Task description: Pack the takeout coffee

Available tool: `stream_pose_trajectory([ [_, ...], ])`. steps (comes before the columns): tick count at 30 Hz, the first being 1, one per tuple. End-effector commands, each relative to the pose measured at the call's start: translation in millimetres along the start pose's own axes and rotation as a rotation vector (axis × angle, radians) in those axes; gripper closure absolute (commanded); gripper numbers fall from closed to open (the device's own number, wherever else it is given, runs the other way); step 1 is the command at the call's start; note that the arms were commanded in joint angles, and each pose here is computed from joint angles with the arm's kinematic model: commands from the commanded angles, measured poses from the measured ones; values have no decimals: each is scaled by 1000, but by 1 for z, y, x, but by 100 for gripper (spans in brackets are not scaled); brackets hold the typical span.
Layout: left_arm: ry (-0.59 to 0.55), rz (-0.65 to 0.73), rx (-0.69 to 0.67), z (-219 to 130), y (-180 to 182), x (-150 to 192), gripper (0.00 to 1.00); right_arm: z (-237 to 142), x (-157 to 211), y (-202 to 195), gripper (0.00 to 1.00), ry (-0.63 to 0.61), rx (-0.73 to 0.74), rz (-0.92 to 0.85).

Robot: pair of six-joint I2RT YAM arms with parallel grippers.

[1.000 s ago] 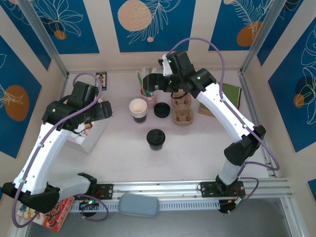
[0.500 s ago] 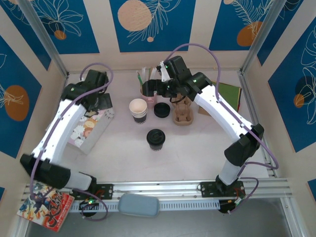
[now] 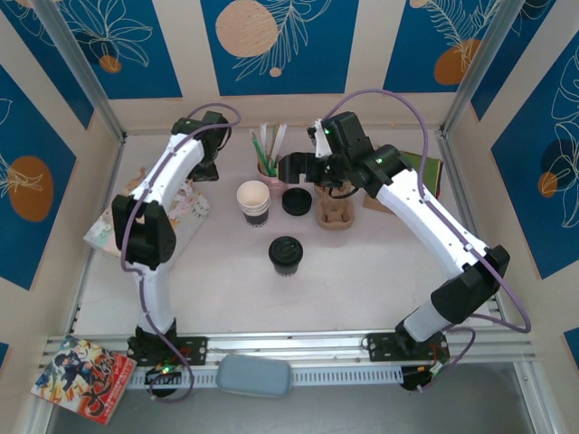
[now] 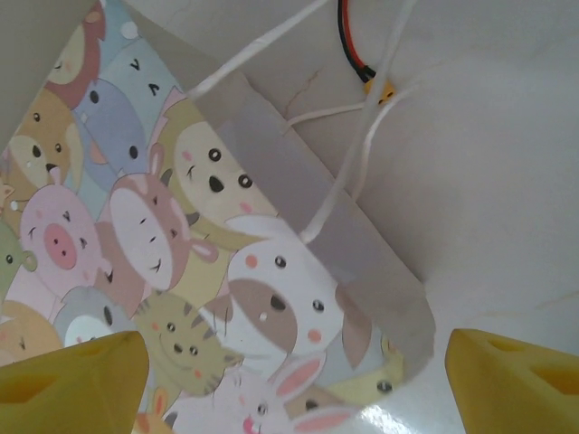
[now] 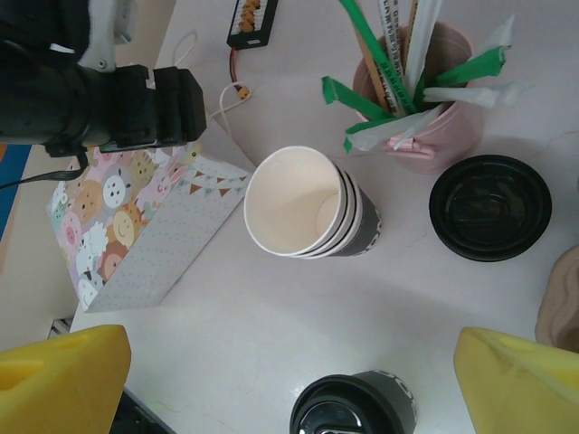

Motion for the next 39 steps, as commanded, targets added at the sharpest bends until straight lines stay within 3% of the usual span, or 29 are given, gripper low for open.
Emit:
stream_pose_trajectory([
  [1,24,-20,-60,8,8,-7,15,-6,0,-4,7,-24,-13,14],
  [10,116,0,-123,42,4,-5,25,-3,-3,-22,7,-26,-26,51],
  [16,148,-21,-106,52,5,-4,39,1,-6,-31,7,-23,-43,71],
  [22,161,-24,-110,51,8,-2,66,2,-8,-38,7,-24,-49,80],
  [25,159,-31,-106,44,13,-2,72,2,-9,-41,7,-23,-53,88],
  [32,99,-60,-78,4,42,-3,100,7,-10,-40,7,-17,-82,95],
  [39,53,-104,3,-41,76,9,100,13,-11,-33,7,-10,-106,89],
])
Point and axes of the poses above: each hand's point on the last joint's axis, 136 mm out from that joint toward the fingers, its own z axis out along the fingers, its own y axis along the line the jaws close on, x = y × z, the point moved 8 cm from there along -z, back along the fingers, and after that the axes turned 3 degrees about -z, right-handed, at the moved point
